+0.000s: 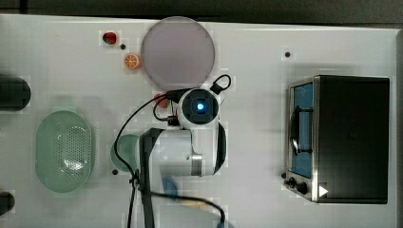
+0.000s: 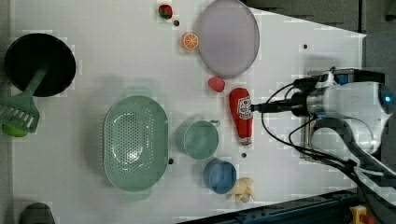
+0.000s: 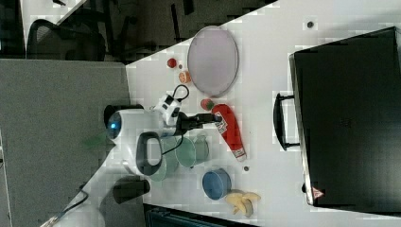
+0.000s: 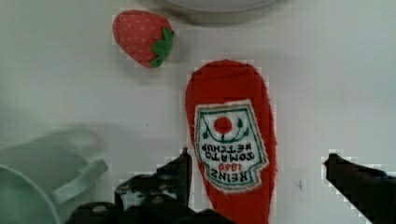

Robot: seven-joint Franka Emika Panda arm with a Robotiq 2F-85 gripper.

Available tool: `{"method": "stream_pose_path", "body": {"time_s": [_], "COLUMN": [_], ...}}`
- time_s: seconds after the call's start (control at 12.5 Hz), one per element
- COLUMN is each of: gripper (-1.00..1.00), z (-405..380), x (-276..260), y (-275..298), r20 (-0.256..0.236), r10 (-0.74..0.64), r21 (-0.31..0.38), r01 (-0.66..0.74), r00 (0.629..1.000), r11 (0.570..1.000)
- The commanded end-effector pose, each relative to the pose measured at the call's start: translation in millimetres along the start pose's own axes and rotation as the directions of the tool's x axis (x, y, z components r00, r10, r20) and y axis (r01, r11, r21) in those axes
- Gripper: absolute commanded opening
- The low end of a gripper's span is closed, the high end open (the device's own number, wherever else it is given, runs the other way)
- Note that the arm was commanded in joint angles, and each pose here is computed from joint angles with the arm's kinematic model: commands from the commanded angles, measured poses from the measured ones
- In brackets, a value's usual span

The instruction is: Pick Ketchup from the table and place it in strainer.

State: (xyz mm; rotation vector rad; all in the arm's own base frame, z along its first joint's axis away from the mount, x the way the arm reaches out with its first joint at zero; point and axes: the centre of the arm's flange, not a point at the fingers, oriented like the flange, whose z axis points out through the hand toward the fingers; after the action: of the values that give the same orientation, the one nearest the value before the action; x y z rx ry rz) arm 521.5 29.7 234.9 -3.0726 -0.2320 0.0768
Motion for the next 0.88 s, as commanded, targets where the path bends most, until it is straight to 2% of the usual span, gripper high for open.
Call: {"method": "stream_pose_path", "body": {"time_s": [0.08,0.32,0.4,0.56,0.64,0.88], "gripper": [1.0,1.0,0.93,0.43,0.25,0.25], "z": [42.9,74.3,81.8,84.2,83.3,54.9], "x": [-17.5,-19.9,-20.4,-18.5,-18.7,-9.7], "y": [0.3,1.2,1.1,0.6,-0.1,-1.5], "r20": [0.028,0.012,0.011,-0.001,-0.002,-0.048], "r10": [-0.043,-0.038,-0.036,-0.037,-0.038,-0.046], "r21": [0.014,0.021,0.023,0.022,0.022,0.008], "r01": [0.042,0.038,0.036,0.037,0.038,0.046], "r00": [0.999,0.999,0.999,0.999,0.999,0.998], "r11": [0.999,0.999,0.999,0.999,0.999,0.999]}}
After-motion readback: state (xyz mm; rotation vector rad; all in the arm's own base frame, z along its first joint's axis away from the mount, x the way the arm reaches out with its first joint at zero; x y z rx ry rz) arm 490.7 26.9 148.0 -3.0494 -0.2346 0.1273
